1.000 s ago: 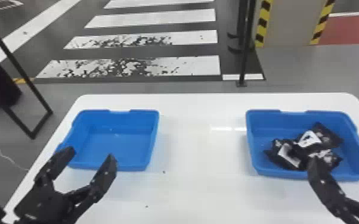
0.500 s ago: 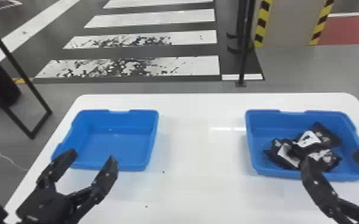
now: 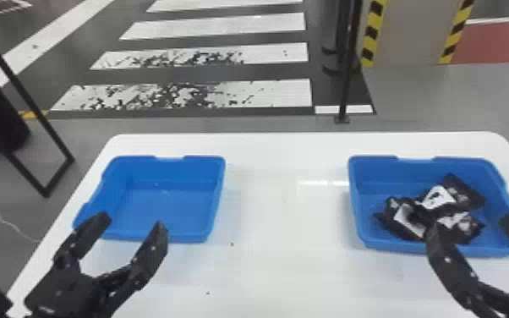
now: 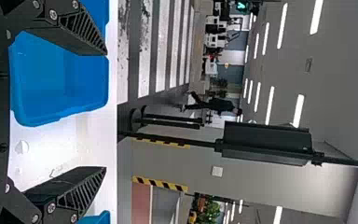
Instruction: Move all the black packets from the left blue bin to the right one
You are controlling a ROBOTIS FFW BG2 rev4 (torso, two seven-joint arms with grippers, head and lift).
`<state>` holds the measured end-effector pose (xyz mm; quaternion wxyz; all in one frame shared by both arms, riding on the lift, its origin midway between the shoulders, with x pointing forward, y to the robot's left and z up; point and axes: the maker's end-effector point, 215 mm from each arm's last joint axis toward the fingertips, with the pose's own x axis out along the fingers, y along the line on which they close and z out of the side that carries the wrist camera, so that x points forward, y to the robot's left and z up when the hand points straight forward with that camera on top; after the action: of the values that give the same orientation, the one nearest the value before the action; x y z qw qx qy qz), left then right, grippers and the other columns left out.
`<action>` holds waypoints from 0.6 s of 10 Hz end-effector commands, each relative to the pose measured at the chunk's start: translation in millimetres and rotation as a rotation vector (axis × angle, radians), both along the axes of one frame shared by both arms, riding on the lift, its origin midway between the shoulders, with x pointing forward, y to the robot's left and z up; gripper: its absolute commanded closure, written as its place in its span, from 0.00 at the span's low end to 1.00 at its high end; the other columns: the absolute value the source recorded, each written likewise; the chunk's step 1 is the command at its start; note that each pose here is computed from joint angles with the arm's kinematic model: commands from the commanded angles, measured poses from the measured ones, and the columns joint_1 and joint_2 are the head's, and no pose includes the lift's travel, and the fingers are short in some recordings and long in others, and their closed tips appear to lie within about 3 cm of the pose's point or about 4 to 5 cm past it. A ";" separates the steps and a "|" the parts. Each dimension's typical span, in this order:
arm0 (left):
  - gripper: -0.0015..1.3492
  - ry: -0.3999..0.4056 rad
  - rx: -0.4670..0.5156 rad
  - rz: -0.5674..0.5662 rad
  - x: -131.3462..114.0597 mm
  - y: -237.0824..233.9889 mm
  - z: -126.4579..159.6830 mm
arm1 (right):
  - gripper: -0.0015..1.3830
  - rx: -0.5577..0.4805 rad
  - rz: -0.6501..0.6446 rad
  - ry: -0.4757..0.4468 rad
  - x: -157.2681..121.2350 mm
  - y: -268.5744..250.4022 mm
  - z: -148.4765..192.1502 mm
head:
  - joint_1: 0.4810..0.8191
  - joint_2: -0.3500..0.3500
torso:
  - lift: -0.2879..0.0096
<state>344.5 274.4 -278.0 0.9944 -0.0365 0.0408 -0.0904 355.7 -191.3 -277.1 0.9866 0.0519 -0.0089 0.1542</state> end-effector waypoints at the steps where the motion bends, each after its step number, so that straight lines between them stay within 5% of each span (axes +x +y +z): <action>1: 0.13 0.004 -0.009 0.001 -0.2 -0.1 -1.2 | 0.11 0.001 -0.001 0.001 0.0 -0.1 -0.2 | 0.63 0.70 | 0.50; 6: 0.13 0.011 -0.022 0.003 -1.3 0.2 -4.9 | 0.11 0.006 0.000 0.000 0.0 -0.1 0.2 | 0.63 0.70 | 0.50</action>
<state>343.6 274.0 -281.5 0.9938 -0.0460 0.0440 -0.0907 355.6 -191.2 -277.1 0.9864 0.0547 -0.0090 0.1547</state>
